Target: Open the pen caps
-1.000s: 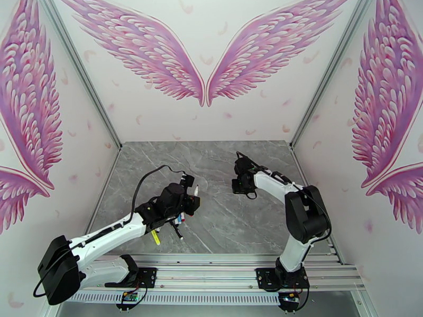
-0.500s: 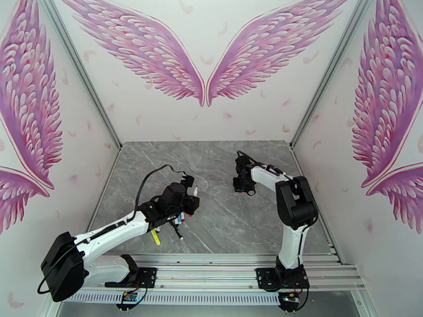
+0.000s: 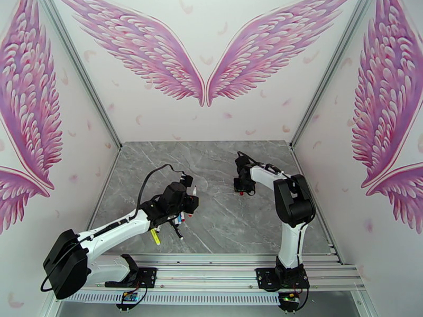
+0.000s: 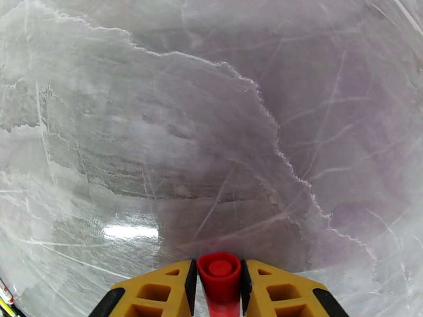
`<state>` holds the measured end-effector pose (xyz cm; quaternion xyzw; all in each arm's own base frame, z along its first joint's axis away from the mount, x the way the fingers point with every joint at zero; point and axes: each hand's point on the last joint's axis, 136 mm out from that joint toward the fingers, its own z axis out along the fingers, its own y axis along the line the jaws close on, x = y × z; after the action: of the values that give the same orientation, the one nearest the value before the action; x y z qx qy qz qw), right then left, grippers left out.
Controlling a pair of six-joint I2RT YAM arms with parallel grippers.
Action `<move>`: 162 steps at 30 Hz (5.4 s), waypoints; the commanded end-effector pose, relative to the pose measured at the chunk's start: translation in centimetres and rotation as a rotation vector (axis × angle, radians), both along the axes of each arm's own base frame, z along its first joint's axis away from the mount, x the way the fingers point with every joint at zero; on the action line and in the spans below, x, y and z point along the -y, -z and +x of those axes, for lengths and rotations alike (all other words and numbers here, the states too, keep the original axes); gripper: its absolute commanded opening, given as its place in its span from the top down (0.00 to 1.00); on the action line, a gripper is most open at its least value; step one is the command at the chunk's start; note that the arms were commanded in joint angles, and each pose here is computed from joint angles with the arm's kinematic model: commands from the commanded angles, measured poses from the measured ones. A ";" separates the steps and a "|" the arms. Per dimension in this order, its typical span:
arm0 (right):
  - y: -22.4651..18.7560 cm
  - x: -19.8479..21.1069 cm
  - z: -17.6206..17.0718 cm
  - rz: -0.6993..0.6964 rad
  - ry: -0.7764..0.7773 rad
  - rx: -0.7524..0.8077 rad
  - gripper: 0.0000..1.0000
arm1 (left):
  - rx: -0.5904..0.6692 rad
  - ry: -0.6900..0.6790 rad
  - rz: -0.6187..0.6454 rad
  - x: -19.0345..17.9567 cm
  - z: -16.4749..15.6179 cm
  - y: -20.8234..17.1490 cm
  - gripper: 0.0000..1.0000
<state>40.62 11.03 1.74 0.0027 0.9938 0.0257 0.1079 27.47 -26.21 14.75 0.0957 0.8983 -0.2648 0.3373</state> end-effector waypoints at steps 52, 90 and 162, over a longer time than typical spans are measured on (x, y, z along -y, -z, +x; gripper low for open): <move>-15.9 -3.9 -4.8 0.348 -0.108 0.403 0.01 | -0.161 -0.272 0.391 -13.0 15.8 6.8 1.00; -21.3 -8.8 -11.6 0.621 -0.267 0.526 0.01 | -0.326 -0.297 0.543 -15.5 17.1 13.8 0.86; -18.2 -12.9 -18.4 0.677 -0.470 0.402 0.01 | -0.540 -0.811 0.307 -21.4 -8.6 10.4 0.61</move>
<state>22.55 23.88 19.92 -0.1967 0.8644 0.3685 0.2797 18.87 -4.86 4.81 -0.2695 0.9520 0.0112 0.1448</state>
